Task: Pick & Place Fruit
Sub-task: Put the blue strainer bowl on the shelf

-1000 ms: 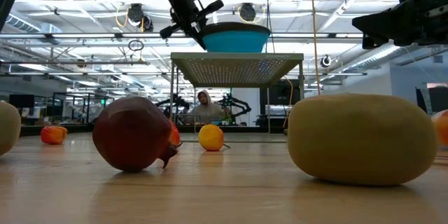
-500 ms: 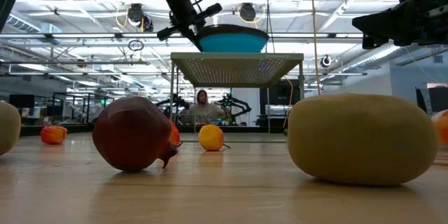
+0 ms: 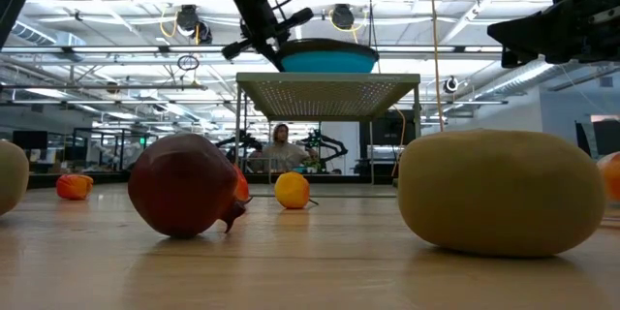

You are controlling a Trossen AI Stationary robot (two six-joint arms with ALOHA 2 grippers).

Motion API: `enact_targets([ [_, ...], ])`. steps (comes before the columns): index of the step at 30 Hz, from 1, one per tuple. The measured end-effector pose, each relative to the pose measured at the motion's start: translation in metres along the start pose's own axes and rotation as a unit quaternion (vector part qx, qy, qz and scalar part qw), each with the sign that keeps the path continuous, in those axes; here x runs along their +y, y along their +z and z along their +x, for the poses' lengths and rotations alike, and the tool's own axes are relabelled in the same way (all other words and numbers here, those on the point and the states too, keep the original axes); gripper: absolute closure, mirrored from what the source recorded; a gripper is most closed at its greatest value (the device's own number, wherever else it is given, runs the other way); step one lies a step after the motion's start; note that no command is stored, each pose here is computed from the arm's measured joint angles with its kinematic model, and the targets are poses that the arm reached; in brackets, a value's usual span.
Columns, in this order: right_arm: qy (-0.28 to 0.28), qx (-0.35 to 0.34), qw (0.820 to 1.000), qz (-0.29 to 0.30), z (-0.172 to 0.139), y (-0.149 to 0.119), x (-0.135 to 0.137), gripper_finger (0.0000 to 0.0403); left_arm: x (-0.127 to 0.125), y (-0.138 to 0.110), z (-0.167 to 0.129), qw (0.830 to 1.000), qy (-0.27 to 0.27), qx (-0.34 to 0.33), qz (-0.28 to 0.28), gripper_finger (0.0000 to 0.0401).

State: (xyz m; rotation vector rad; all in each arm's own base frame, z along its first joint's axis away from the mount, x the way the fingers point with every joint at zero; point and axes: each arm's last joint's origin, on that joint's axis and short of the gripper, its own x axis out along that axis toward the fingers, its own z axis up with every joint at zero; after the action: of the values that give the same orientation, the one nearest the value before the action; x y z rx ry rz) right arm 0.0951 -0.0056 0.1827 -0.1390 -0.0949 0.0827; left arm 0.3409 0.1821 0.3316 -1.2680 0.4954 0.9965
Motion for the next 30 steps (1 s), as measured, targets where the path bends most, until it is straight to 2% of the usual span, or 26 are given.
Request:
enact_targets([
  [14,0.000,0.004,1.000,0.001,0.0000,-0.0007,0.0001,0.0403,-0.0005,0.0005,0.0044,1.000,-0.002,0.004,-0.002,0.0401],
  [21,0.001,0.004,1.000,0.001,0.0000,-0.0008,0.0001,0.0403,0.0041,-0.0009,0.0043,1.000,0.021,0.012,-0.005,0.0401],
  [30,0.001,0.004,1.000,0.001,0.0000,-0.0007,0.0001,0.0403,0.0027,0.0017,0.0044,1.000,0.011,0.006,-0.005,0.0399],
])
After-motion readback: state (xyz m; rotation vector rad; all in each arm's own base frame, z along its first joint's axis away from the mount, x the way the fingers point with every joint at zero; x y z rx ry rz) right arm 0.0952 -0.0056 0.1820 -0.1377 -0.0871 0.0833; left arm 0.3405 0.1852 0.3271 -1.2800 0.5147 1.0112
